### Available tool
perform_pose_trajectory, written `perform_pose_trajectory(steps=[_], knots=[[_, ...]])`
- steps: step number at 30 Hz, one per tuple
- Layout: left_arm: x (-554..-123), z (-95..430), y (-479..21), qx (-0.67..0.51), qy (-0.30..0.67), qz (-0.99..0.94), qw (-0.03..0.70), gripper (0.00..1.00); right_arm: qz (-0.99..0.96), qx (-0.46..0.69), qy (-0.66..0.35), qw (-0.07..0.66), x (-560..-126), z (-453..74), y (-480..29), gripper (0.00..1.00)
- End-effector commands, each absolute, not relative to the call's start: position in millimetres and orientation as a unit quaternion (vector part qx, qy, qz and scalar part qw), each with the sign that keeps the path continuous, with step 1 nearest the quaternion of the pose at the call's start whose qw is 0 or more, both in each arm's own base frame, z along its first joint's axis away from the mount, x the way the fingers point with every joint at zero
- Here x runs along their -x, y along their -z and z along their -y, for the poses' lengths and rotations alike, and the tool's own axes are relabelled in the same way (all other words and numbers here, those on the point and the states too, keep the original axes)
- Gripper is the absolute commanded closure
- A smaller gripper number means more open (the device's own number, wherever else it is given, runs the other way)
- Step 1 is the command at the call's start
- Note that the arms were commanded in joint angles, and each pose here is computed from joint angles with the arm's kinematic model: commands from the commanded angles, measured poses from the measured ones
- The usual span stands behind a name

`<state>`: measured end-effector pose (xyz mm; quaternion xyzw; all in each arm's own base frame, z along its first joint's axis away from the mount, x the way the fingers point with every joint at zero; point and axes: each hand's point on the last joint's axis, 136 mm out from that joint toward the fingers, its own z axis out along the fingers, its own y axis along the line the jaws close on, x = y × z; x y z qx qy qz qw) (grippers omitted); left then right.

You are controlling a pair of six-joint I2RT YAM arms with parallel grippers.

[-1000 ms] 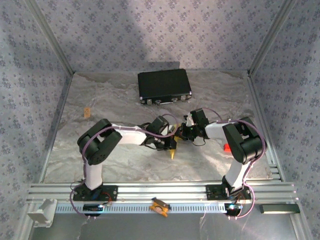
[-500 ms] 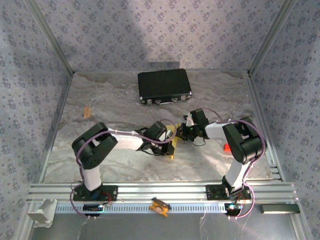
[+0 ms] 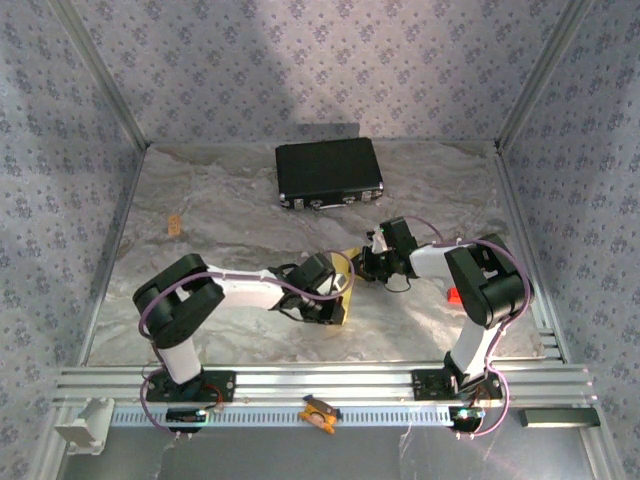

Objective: Fold a paper plane with a square sheet of paper (pick it up from the middle)
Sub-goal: Fold the wing for the fifth time at the center of the table.

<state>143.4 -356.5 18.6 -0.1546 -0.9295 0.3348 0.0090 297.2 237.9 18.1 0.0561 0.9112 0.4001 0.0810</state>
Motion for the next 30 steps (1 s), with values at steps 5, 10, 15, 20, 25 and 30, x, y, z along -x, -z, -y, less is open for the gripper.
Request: perform_pose_trajectory(steps=[5, 10, 15, 20, 25, 30], knots=[[-136.3, 338.7, -46.2, 0.143, -0.372, 0.917, -0.010, 0.98, -0.934, -0.101, -0.340, 0.028, -267.2, -219.3, 19.8, 0.92], [-175.8, 338.3, -73.4, 0.095, -0.414, 0.904, -0.056, 0.97, -0.928, -0.126, -0.350, 0.033, -264.3, -222.6, 11.3, 0.91], [-206.3, 360.4, -85.6, 0.080, -0.434, 0.895, -0.065, 0.97, -0.923, -0.145, -0.353, 0.042, -265.2, -228.9, 1.8, 0.91], [-224.5, 374.9, -65.5, 0.051, -0.420, 0.904, -0.056, 0.99, -0.921, -0.175, -0.346, 0.045, -264.3, -228.3, -1.5, 0.91], [-225.3, 375.2, -43.6, 0.034, -0.405, 0.913, -0.037, 1.00, -0.916, -0.184, -0.354, 0.049, -265.7, -228.7, -5.3, 0.91], [-221.9, 365.1, -21.5, 0.028, -0.371, 0.928, -0.023, 1.00, -0.911, -0.184, -0.365, 0.052, -267.3, -231.9, -8.8, 0.91]])
